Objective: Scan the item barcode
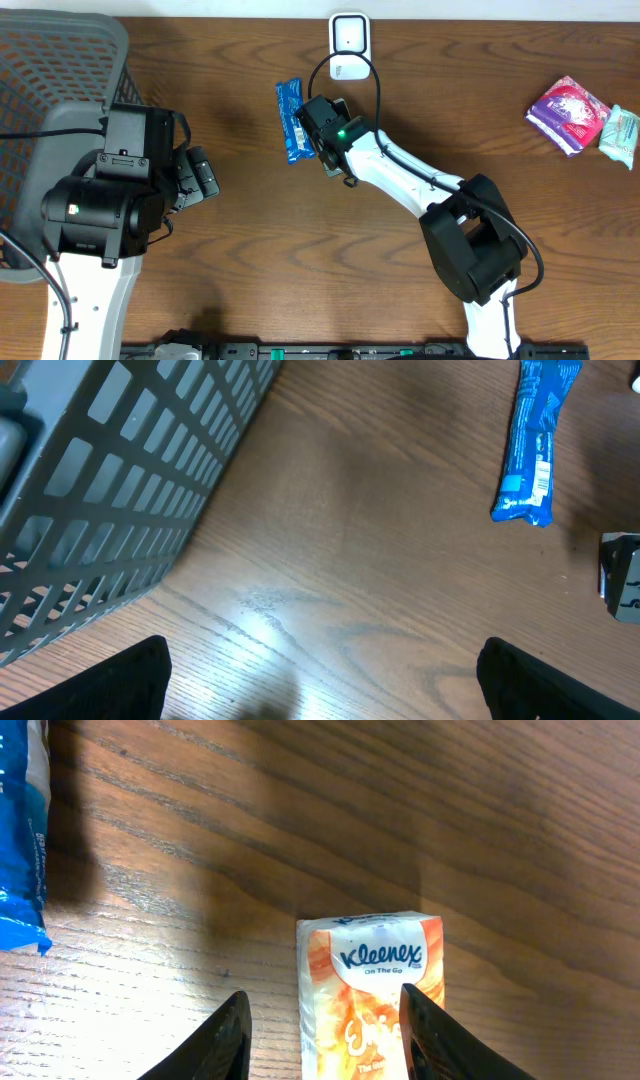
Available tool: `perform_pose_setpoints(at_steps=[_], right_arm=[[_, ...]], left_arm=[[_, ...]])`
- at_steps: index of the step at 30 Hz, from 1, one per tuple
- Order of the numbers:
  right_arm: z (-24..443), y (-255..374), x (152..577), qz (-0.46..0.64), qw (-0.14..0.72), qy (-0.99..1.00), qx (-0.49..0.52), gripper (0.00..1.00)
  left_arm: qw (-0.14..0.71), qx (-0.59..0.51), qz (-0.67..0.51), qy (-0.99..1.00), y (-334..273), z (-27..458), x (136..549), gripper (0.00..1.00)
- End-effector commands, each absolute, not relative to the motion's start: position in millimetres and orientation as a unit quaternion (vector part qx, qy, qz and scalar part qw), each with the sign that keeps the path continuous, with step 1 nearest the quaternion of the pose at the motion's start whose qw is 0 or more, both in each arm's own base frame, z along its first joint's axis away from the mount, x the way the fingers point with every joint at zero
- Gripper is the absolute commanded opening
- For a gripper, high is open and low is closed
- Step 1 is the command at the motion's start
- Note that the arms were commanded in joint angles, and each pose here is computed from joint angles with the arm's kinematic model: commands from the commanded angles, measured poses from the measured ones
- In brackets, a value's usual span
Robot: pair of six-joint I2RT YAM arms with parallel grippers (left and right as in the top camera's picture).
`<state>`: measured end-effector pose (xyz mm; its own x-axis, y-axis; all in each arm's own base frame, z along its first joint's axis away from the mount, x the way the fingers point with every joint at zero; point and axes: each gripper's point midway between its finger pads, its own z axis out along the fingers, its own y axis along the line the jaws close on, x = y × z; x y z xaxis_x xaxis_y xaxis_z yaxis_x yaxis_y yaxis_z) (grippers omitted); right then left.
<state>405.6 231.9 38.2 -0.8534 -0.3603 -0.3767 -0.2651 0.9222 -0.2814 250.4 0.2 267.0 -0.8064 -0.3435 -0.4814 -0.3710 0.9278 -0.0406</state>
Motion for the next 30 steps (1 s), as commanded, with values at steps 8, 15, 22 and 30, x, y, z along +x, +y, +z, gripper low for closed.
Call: perform_pose_setpoints(at_steps=[8, 15, 22, 30], right_arm=[[19, 227, 398, -0.104, 0.180, 0.965, -0.157, 0.37], [-2, 223, 393, -0.115, 0.161, 0.967, -0.161, 0.34], [-8, 221, 392, -0.112, 0.153, 0.969, -0.156, 0.01], [28, 245, 390, 0.024, 0.125, 0.982, -0.141, 0.01]], left_arm=[[0.251, -0.189, 0.034, 0.949, 3, 270, 251, 0.98], [0.251, -0.189, 0.034, 0.949, 3, 270, 251, 0.98], [0.251, -0.189, 0.034, 0.949, 3, 270, 251, 0.98], [0.251, -0.189, 0.034, 0.949, 3, 270, 251, 0.98]])
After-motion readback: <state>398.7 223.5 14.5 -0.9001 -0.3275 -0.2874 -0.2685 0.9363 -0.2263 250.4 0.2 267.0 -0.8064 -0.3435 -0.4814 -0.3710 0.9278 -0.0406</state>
